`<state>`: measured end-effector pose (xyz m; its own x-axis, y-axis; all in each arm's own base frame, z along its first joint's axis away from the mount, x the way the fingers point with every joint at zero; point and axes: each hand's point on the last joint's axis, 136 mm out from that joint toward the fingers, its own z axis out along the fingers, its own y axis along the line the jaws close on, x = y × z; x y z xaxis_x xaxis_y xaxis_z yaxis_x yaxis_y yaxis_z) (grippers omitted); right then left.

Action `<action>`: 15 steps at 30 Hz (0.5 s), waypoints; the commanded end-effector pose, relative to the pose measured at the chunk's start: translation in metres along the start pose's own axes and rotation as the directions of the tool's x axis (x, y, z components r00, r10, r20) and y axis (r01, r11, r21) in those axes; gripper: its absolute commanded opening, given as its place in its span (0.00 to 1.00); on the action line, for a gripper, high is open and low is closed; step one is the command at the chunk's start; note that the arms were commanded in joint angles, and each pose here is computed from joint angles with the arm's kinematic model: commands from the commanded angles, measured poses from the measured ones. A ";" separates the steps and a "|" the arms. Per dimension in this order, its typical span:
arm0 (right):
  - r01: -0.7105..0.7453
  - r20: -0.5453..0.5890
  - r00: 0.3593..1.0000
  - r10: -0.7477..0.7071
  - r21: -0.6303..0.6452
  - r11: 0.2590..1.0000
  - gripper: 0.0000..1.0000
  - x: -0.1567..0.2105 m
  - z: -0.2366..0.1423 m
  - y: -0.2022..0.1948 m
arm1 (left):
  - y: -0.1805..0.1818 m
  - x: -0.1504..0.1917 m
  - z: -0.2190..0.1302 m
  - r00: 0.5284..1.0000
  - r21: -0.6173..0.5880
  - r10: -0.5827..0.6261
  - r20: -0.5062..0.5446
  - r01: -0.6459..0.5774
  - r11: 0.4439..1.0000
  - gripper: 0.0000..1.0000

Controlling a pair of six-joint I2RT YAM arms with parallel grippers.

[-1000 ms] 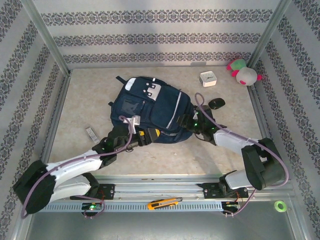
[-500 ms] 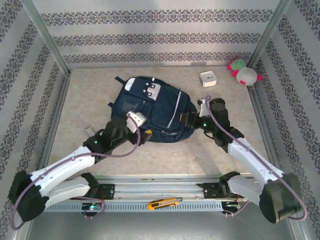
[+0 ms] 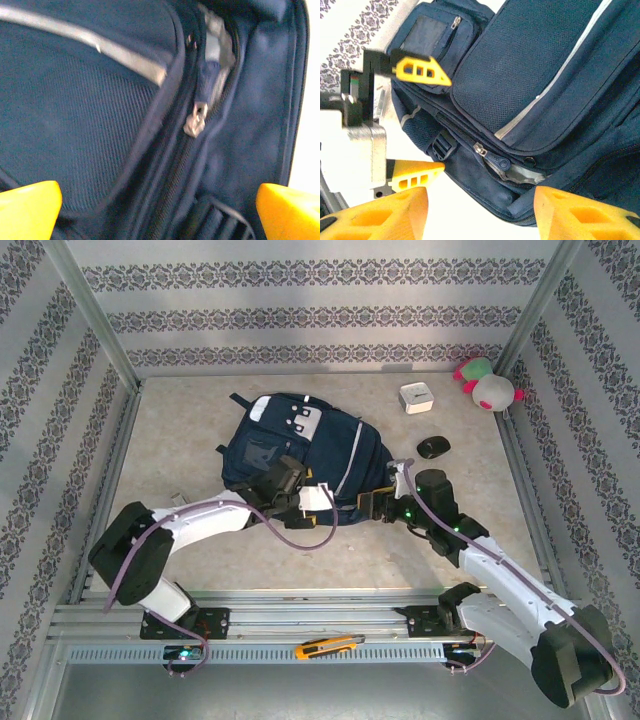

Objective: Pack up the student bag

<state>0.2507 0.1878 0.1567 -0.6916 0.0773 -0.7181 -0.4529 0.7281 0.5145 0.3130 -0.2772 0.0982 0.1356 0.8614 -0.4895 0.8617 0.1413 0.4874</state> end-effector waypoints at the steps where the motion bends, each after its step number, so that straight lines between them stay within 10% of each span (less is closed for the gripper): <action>1: 0.033 0.006 0.999 -0.033 0.017 0.999 0.57 0.005 -0.001 -0.002 | 0.020 -0.034 -0.004 0.989 0.015 0.047 0.141 -0.049 0.999 0.99; 15: 0.072 0.006 0.997 -0.072 0.027 0.997 0.58 0.007 0.000 -0.004 | 0.017 -0.008 0.022 0.982 0.196 0.186 0.034 -0.189 0.962 0.98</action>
<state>0.2496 0.1848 0.1514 -0.6733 0.0508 -0.7376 -0.4660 0.7454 0.4767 0.3460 -0.2997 0.1088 0.2773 0.8395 -0.4672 0.8847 -0.0334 0.4650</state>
